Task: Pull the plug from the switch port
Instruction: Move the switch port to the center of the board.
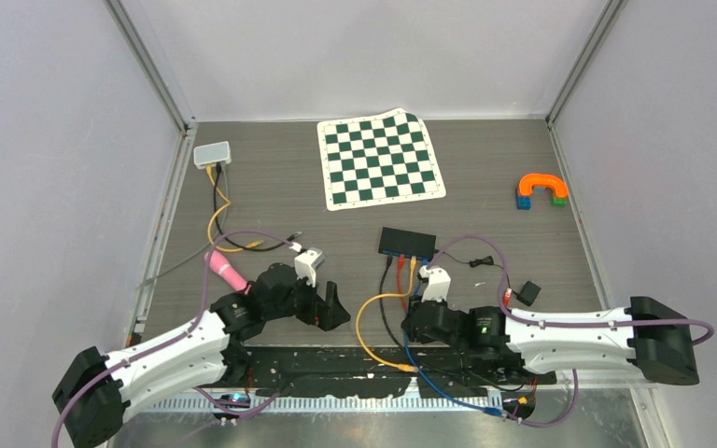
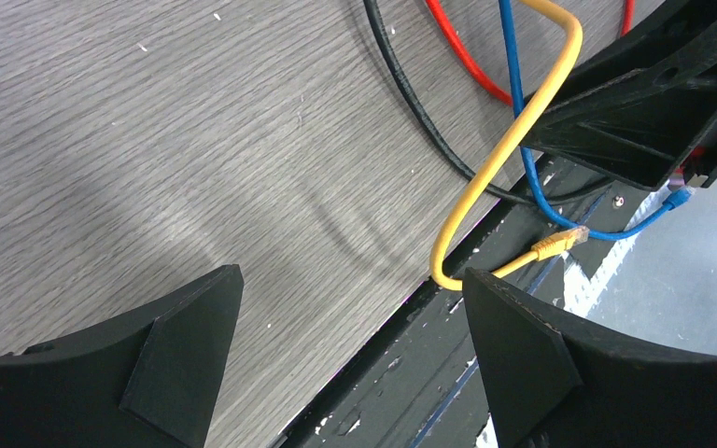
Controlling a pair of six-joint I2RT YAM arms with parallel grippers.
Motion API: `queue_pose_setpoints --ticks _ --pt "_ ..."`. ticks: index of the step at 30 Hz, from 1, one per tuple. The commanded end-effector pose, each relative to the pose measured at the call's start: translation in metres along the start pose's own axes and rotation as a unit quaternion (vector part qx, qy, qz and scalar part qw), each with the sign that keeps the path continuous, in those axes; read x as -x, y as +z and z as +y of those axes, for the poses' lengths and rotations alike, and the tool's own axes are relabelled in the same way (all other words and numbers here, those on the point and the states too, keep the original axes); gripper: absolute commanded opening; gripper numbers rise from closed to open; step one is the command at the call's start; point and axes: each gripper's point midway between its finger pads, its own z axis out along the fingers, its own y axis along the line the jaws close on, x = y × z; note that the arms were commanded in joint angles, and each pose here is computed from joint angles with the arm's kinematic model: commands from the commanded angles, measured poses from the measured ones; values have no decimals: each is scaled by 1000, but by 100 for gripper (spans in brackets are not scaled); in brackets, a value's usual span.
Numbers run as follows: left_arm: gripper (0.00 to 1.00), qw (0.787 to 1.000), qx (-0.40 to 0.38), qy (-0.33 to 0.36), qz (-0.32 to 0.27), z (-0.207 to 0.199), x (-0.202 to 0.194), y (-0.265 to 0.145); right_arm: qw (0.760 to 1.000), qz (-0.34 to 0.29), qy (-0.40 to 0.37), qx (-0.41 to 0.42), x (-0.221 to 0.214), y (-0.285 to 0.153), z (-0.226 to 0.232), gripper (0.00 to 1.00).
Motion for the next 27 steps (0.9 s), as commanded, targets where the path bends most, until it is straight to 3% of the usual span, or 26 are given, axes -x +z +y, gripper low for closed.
queue_pose_setpoints --ticks 1,7,12,22,27 --pt "92 999 -42 16 -30 -27 30 1 999 -37 -22 -23 25 -14 -13 46" --pt "91 998 -54 19 -15 -40 43 8 994 -99 -5 -56 72 -39 -33 53" --pt "84 996 -86 21 30 -57 41 18 988 -127 35 -79 108 -47 -54 54" --pt "72 980 -152 14 128 -99 5 21 986 -118 81 -85 154 -40 -65 55" --pt "57 963 -204 -6 175 -124 -2 16 985 -94 108 -94 162 -24 -72 55"
